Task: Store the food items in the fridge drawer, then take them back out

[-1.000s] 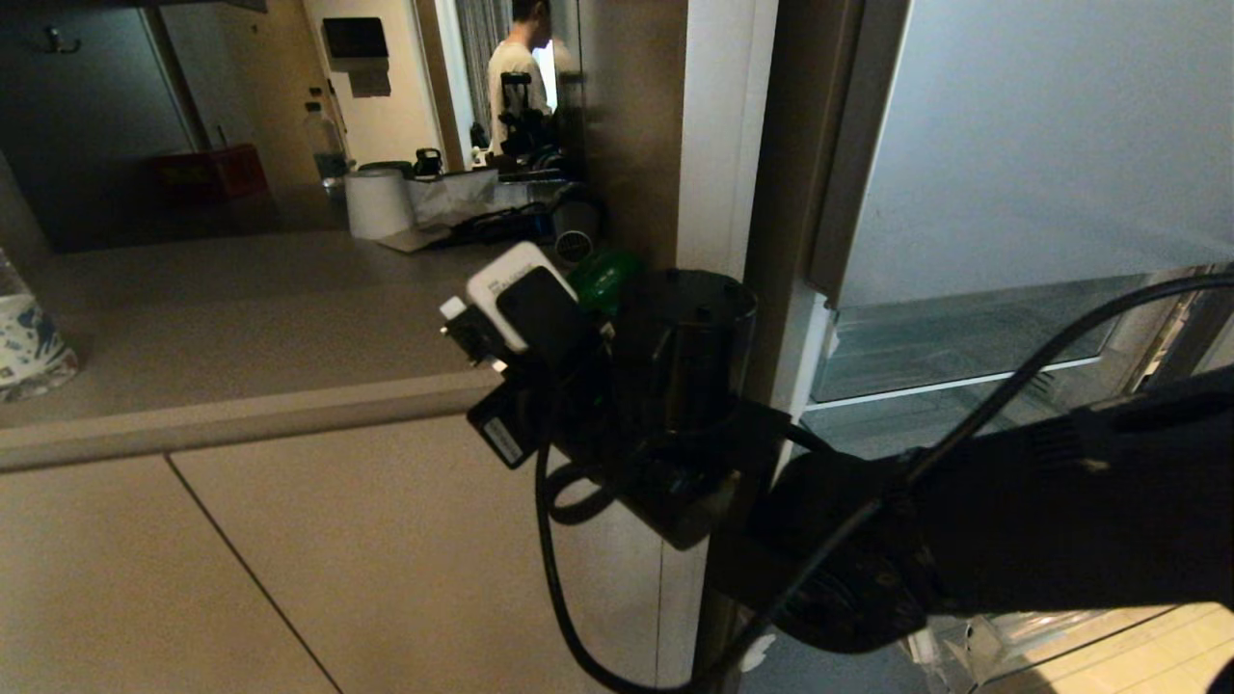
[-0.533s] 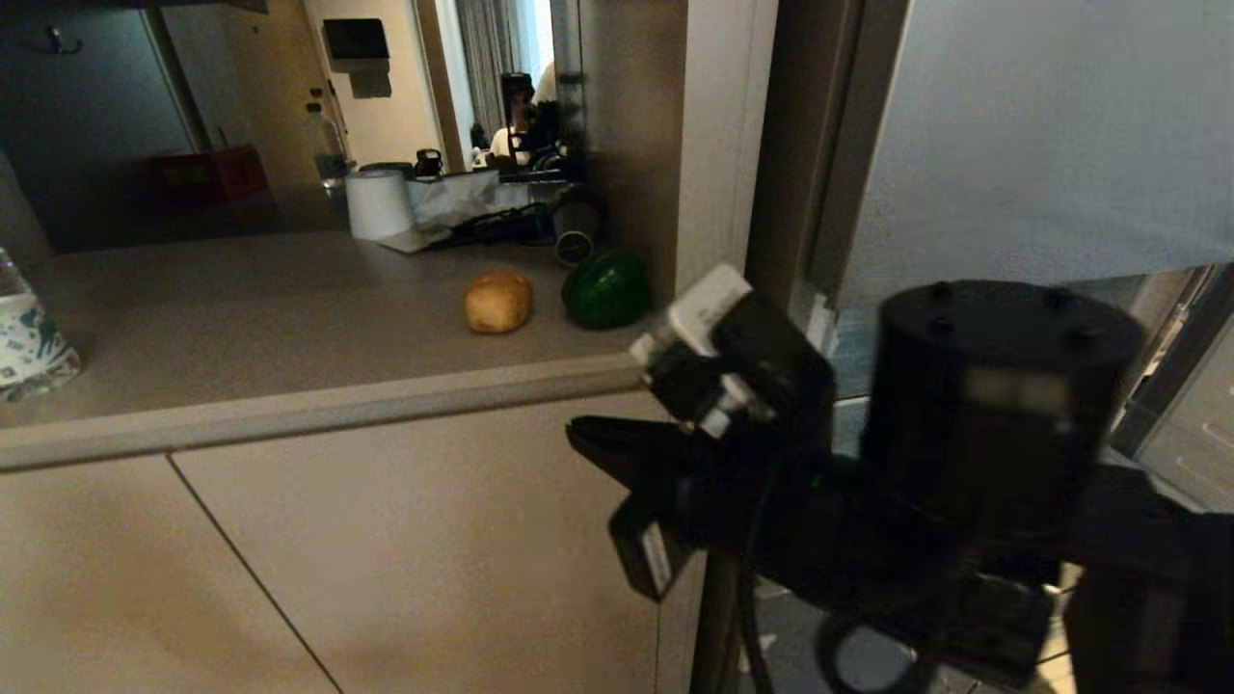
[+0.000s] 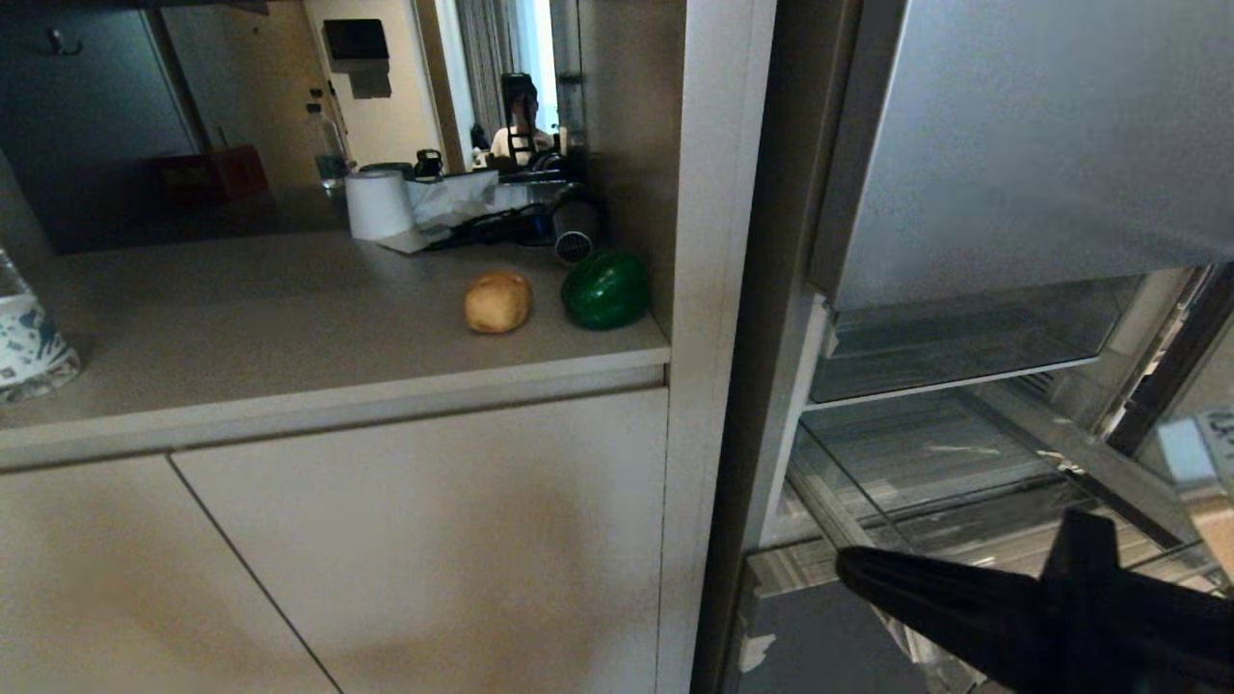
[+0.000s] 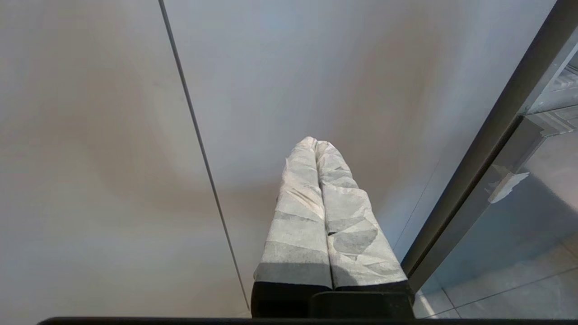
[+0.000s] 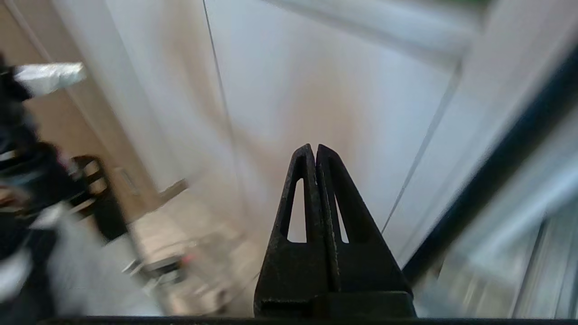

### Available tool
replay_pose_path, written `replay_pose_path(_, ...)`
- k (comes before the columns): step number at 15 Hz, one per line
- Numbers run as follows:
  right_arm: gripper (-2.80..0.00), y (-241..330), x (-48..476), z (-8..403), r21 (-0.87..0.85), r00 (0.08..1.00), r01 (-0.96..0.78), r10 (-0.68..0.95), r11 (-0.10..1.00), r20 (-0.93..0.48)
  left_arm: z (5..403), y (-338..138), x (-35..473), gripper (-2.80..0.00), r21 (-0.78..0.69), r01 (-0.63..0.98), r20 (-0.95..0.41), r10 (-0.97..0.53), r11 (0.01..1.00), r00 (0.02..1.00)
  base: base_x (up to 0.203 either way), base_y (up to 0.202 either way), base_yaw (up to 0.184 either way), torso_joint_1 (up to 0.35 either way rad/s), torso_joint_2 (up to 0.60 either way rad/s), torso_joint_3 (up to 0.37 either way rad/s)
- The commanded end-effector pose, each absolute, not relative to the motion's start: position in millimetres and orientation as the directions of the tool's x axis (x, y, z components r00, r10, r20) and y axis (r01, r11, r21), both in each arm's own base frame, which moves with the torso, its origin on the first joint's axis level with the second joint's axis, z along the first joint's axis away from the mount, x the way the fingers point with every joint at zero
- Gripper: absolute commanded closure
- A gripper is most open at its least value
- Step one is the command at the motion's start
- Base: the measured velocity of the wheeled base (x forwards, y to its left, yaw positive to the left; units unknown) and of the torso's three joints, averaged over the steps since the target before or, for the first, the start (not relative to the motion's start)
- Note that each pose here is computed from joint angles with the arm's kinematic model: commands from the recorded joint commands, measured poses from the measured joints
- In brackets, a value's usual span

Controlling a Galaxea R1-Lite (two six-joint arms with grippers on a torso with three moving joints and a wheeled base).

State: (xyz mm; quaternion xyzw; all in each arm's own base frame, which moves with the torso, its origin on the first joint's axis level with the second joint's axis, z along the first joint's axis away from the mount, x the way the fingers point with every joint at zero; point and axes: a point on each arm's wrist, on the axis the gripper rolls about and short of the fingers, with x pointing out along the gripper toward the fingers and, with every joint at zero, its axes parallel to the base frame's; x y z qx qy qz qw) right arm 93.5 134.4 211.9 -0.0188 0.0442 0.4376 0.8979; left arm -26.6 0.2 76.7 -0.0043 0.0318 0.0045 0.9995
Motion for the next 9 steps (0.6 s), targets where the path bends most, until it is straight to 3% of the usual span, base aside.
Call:
replay_pose_path(1, 0.00, 96.3, 74.2, 204.6, 0.072, 0.652, -0.753, 0.756, 0.654, -0.060, 76.6, 0.2, -26.5, 0.00, -0.009, -0.010, -0.064, 0.009, 1.000, 0.998, 0.000, 0.000, 0.000, 0.000, 0.00, 0.000)
replay_pose_path(5, 0.00, 52.8, 71.1, 191.8, 0.134, 0.855, -0.506, 0.516, 0.852, -0.053, 76.6, 0.2, -26.5, 0.00, -0.009, -0.010, -0.064, 0.009, 1.000, 0.998, 0.000, 0.000, 0.000, 0.000, 0.00, 0.000)
replay_pose_path(9, 0.00, 17.7, 76.4, 186.7, 0.127, 0.992, -0.094, 0.104, 0.987, -0.076, 76.6, 0.2, -26.5, 0.00, -0.009, -0.010, -0.064, 0.009, 1.000, 0.998, 0.000, 0.000, 0.000, 0.000, 0.00, 0.000)
